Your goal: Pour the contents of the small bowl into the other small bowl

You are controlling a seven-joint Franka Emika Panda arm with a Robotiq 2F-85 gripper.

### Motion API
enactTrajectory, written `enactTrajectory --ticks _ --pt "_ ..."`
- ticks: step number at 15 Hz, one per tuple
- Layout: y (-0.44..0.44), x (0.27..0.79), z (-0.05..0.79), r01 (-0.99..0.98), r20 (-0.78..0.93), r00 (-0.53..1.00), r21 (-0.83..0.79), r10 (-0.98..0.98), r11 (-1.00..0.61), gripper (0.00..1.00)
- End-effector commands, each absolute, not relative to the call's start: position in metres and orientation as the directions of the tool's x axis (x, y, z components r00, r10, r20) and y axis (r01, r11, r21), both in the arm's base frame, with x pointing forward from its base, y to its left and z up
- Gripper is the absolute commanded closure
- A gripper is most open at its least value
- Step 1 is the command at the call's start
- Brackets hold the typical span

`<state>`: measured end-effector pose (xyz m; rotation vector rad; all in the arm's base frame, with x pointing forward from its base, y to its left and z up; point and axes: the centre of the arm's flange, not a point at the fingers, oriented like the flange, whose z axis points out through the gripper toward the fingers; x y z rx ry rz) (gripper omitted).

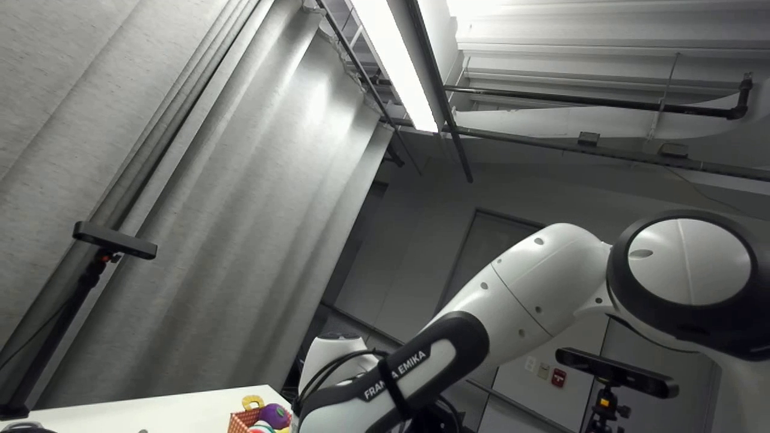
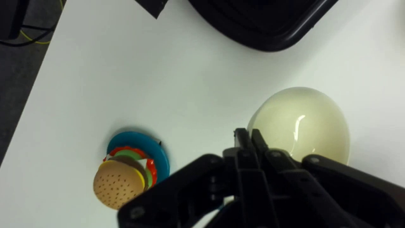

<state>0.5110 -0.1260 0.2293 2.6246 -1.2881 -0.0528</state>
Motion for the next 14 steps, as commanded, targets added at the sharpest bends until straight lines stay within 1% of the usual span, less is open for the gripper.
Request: enactTrajectory --ticks 1,6,14 --pt "-0.121 0.525 0.213 -0.714 -0.062 0.677 0.189 -0.734 -0.675 0.99" --pt "-0.123 0.541 0.189 -0.676 -0.135 0.701 0.186 -0.700 -0.713 0.99" --pt "-0.137 0.572 0.162 -0.679 -0.177 0.689 0.178 -0.702 -0.712 0.99"
